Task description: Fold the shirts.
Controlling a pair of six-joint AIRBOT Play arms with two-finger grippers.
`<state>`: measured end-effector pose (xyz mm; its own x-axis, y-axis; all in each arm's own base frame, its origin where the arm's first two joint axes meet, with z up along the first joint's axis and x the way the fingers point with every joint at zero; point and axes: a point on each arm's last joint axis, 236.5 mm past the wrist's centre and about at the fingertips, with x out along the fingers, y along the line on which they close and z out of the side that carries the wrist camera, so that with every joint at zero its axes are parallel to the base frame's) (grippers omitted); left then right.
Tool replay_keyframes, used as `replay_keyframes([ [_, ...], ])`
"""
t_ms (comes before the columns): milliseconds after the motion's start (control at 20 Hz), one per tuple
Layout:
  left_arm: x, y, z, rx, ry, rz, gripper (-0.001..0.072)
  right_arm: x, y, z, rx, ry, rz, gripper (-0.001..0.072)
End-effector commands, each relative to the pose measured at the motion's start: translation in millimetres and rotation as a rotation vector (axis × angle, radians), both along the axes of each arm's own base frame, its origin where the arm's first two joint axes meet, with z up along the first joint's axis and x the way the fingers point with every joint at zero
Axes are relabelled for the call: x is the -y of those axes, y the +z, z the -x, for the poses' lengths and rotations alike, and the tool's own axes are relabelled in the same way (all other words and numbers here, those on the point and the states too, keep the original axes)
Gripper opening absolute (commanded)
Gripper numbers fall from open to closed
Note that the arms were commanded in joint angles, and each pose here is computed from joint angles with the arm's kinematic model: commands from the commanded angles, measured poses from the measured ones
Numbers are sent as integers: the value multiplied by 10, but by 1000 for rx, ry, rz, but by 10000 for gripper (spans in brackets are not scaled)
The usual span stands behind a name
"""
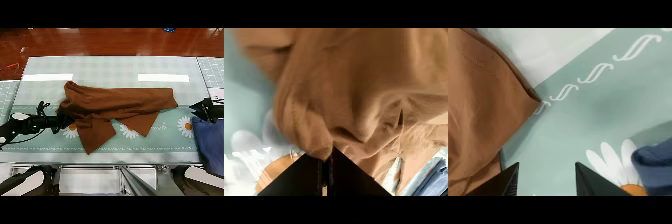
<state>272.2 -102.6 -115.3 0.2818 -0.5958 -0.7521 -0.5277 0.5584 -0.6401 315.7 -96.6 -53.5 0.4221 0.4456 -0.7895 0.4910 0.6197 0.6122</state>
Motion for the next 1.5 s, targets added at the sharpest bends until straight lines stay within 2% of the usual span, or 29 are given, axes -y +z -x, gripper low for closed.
replay_keyframes([
  [0,94,92,-99,39,-45,12,20,75,-63,23,-34,-38,18,408],
  [100,102,164,-166,58,-54,17,20,87,-185,73,-77,-41,9,407],
  [350,102,217,-223,73,-57,18,20,-68,-359,-85,-58,-44,-108,407],
  [1000,104,217,-222,71,-55,19,20,-713,-641,-867,-58,135,-89,407],
  [1050,104,217,-222,71,-55,19,20,-761,-640,-906,-56,148,-87,379],
  [1100,104,217,-222,71,-56,19,20,-817,-626,-944,-51,168,-85,307],
  [1200,109,221,-218,71,-57,21,20,-913,-531,-986,-27,227,-84,26],
  [1350,142,409,-326,112,-85,38,20,-865,-170,-1110,28,255,-81,25],
  [1450,120,827,-609,231,-102,34,20,-757,347,-1300,134,258,-28,25],
])
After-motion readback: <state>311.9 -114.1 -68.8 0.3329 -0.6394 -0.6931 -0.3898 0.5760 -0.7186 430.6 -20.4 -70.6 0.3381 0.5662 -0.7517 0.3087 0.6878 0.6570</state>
